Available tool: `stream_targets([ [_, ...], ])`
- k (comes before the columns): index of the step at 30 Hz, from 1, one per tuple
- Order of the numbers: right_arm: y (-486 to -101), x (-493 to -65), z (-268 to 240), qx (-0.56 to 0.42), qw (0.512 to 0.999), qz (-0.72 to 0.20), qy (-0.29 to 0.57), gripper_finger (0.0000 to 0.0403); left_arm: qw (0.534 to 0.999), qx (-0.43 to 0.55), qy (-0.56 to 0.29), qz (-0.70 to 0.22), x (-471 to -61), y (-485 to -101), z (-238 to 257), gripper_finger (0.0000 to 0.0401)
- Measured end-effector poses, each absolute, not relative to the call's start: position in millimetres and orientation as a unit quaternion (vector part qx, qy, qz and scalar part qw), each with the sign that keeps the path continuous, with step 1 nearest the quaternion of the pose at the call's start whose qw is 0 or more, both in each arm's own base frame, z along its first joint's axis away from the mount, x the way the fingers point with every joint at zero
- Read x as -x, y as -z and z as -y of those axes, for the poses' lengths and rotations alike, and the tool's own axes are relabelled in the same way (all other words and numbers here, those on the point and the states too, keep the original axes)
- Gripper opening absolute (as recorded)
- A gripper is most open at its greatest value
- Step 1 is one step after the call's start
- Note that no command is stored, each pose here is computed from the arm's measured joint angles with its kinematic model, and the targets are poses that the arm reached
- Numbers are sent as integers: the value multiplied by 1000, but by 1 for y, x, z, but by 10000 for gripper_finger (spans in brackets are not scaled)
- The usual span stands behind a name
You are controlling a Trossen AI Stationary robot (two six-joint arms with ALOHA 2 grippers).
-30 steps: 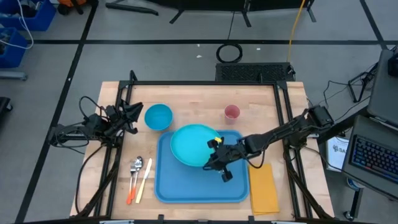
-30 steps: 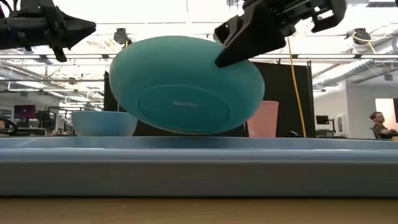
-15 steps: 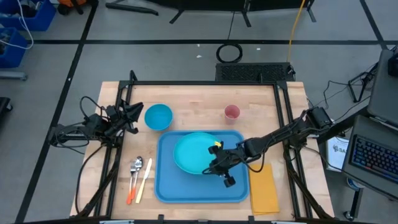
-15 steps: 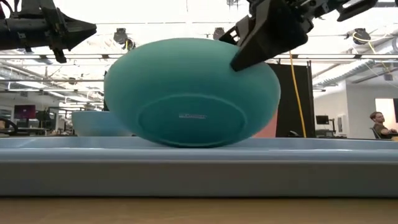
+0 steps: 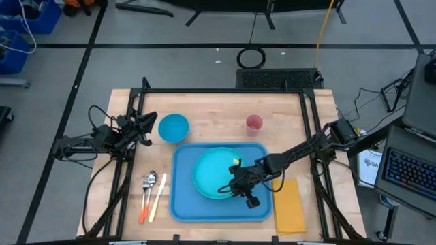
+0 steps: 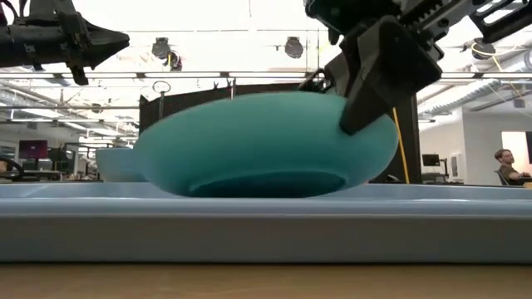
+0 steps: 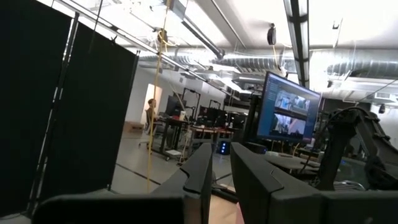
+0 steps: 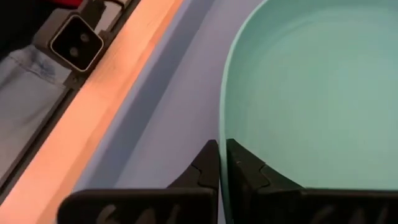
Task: Set up tray
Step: Put the green plate on the blue serving tray
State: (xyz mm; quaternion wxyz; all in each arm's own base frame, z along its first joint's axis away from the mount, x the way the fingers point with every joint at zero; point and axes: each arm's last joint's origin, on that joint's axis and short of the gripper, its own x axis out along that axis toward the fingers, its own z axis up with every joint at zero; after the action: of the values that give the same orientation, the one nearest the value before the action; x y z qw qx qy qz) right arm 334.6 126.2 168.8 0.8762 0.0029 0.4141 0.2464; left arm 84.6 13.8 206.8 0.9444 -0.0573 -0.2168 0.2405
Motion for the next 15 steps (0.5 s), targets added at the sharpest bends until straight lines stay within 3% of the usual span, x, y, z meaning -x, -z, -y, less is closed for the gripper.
stream_targets([
  [15,-157,-329,-145,-36,856,-438,-272,8,944,57,-241,216,-85,-207,-14,63],
])
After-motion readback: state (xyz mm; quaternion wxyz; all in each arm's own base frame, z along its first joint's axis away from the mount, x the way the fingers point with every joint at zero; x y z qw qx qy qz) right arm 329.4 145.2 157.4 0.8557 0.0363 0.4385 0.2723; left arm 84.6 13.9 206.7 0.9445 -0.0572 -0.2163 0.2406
